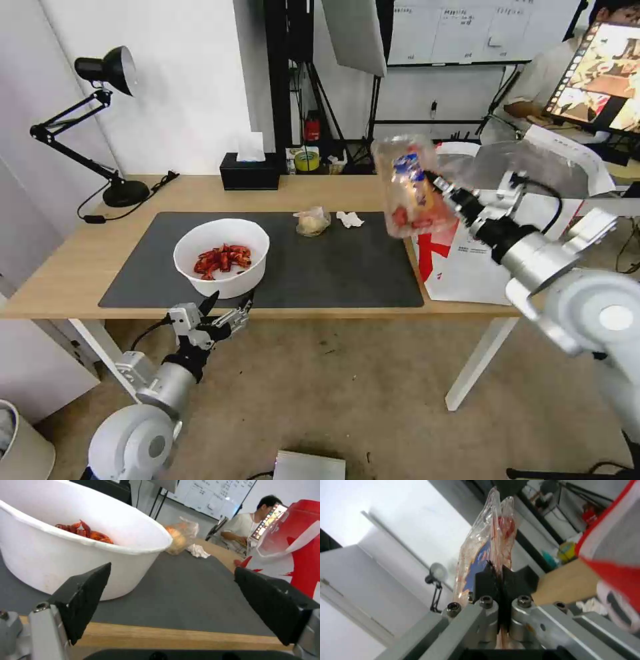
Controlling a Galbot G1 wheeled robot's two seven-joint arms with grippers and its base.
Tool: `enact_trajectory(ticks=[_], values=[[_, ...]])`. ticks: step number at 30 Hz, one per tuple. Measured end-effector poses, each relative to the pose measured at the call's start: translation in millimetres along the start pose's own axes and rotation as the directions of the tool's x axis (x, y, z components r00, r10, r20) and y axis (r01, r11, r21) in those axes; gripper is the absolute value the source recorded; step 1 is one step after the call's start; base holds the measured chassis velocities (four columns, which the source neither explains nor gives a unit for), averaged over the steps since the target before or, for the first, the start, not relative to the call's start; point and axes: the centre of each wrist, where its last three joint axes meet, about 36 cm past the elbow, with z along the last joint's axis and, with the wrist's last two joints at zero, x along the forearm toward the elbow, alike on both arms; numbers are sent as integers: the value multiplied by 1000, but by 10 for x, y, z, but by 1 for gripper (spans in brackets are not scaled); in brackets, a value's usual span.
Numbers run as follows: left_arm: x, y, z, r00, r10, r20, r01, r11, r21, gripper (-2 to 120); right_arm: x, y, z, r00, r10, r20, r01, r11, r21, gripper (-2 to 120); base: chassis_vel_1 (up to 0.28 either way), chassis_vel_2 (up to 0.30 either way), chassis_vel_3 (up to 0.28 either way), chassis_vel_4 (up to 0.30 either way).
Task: Pick up the trash from the table and place it into the takeout bag.
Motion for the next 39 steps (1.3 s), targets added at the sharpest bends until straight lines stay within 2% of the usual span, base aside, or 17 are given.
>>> enact_trajectory(ticks=[3, 6, 9, 10, 13, 17, 29, 39], values=[[18, -15, 2, 1000, -2, 2, 2, 1000, 2, 100, -25, -32, -245, 999, 14, 41, -13, 1000, -7, 0, 0, 0, 0, 0], [27, -19, 0, 1000, -3, 3, 3, 1000, 2, 100, -35, -56, -351, 998, 24, 59, -24, 1000, -12, 0, 0, 0, 0, 0], [55, -15, -28, 1000, -6, 8, 6, 1000, -3, 100, -58, -156, -644, 992, 63, 106, -61, 998, -21, 0, 0, 0, 0, 0], [55, -15, -28, 1000, -6, 8, 6, 1000, -3, 100, -58, -156, -644, 992, 63, 106, -61, 998, -21, 0, 0, 0, 0, 0], [81, 0, -53, 1000, -9, 12, 9, 1000, -10, 100, -70, -292, -907, 983, 107, 149, -102, 994, -39, 0, 0, 0, 0, 0], [116, 22, -76, 1000, -9, 15, 9, 1000, -16, 100, -75, -442, -1087, 972, 155, 174, -147, 987, -59, 0, 0, 0, 0, 0], [247, 93, -117, 999, -27, 24, 29, 998, -55, 100, -58, -712, -1301, 943, 265, 200, -241, 961, -136, 0, 0, 0, 0, 0], [390, 149, -134, 998, -39, 58, 49, 983, -177, 100, -55, -946, -1335, 916, 357, 183, -329, 930, -165, 0, 0, 0, 0, 0]])
